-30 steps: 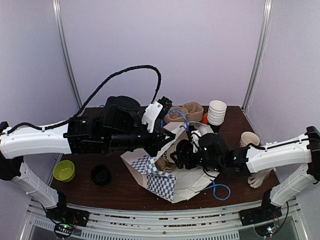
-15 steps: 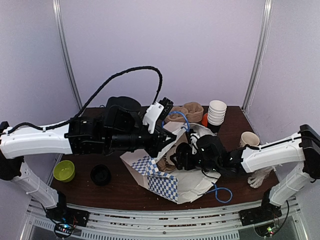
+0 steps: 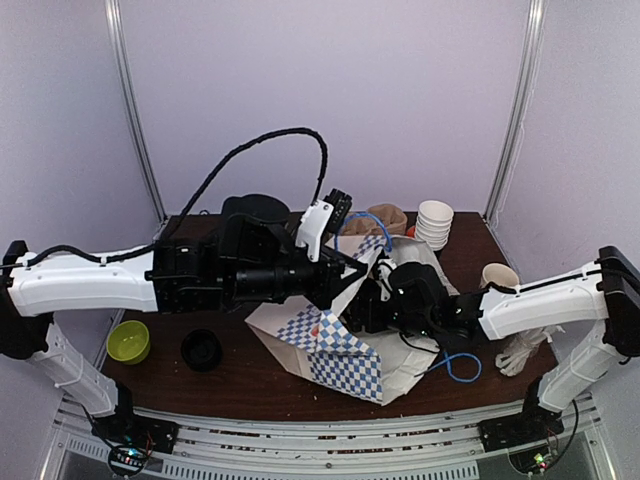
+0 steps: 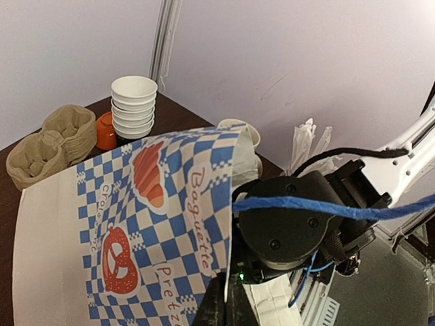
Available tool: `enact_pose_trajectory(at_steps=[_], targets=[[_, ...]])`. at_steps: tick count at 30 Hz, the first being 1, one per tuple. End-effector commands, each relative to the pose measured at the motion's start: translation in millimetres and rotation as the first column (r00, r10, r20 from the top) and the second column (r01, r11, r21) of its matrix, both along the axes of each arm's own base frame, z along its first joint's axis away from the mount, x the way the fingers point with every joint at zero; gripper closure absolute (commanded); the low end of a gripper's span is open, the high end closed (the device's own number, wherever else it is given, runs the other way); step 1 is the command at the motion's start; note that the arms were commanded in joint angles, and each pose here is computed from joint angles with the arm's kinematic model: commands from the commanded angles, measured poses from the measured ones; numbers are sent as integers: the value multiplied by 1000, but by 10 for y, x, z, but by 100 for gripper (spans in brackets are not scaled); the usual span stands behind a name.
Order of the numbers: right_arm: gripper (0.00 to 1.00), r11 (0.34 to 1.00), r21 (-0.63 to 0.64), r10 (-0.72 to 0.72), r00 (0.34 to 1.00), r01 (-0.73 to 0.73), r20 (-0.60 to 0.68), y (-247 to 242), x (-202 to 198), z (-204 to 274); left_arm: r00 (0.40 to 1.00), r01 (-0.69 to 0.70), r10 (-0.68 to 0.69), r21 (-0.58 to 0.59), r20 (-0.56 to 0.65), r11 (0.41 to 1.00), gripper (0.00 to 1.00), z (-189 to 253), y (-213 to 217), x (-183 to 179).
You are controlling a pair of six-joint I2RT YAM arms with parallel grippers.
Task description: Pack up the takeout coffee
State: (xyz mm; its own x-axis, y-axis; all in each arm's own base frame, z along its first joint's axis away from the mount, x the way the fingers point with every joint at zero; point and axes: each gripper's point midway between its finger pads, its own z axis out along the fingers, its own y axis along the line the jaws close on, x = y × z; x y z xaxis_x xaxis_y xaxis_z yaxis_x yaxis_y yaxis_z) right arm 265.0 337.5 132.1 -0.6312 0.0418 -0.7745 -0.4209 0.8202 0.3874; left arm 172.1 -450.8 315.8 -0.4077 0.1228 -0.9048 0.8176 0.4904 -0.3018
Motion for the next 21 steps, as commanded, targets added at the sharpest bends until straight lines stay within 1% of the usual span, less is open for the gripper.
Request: enact_pose_trajectory(at_steps=[1, 6, 11, 14, 17, 21], targets=[[23, 997, -82, -4, 1000, 4, 4, -105, 6, 115, 1000, 1, -2, -230, -2, 973, 100, 485, -76, 35], [22, 986, -164, 27, 1000, -29, -13, -211, -77, 182, 998, 1, -22, -346, -58, 938, 100, 612, -22, 53], [21, 960, -260, 82, 993, -100, -80, -253, -187, 155, 991, -10, -54, -463, -125, 886, 100, 648, 97, 85], [21, 932, -330, 112, 984, -152, -136, -281, -254, 72, 985, -24, -70, -527, -157, 849, 100, 664, 213, 110], [21, 897, -391, 141, 971, -207, -191, -282, -307, -2, 979, -47, -72, -563, -188, 825, 100, 624, 337, 148], [21, 877, -396, 192, 954, -272, -230, -154, -328, 50, 972, -85, -66, -602, -224, 794, 100, 594, 538, 182]])
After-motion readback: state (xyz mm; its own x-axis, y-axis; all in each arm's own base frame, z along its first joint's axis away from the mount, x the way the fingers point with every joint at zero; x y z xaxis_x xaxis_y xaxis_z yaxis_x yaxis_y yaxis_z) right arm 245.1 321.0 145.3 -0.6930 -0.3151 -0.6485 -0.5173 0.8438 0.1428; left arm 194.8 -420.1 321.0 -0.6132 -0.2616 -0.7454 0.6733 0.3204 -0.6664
